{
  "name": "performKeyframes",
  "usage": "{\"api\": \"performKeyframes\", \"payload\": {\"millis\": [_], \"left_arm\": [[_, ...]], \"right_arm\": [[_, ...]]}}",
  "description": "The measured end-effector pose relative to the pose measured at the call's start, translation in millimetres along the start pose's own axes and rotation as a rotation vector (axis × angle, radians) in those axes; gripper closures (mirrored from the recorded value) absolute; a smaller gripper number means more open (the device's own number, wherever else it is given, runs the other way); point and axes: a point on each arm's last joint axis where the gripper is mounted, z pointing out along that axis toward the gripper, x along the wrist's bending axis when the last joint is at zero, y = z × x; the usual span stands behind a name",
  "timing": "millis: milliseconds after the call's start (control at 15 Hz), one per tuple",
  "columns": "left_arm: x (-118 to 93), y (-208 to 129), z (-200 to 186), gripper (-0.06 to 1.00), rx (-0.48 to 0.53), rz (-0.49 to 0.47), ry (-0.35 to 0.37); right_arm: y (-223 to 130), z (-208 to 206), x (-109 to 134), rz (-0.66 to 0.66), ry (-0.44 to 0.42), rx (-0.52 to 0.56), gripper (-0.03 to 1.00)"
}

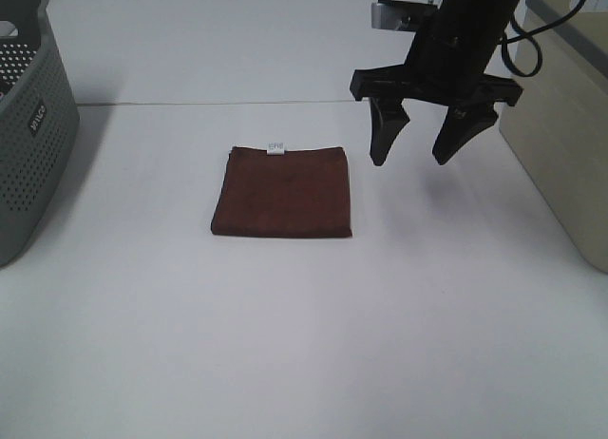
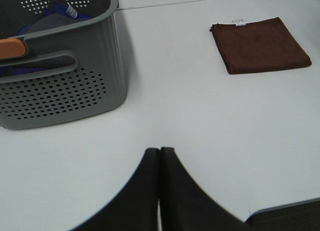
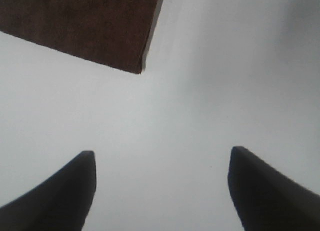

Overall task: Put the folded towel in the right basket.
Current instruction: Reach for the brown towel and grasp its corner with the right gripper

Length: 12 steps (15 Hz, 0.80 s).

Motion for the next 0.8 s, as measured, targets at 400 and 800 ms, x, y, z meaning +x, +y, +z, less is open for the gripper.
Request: {"api": "performKeyframes", "payload": {"millis": [400,800], "left_arm": [[0.0,0.0,0.0,0.94,0.000,0.000,0.000],[0.0,0.1,0.0,0.94,-0.001,0.000,0.000]], "right_arm": [[20.1,50.4,-16.6,0.032,0.062,-0.026,0.27],[35.1,75.2,-49.7,0.110,0.378,-0.047,0.24]]}}
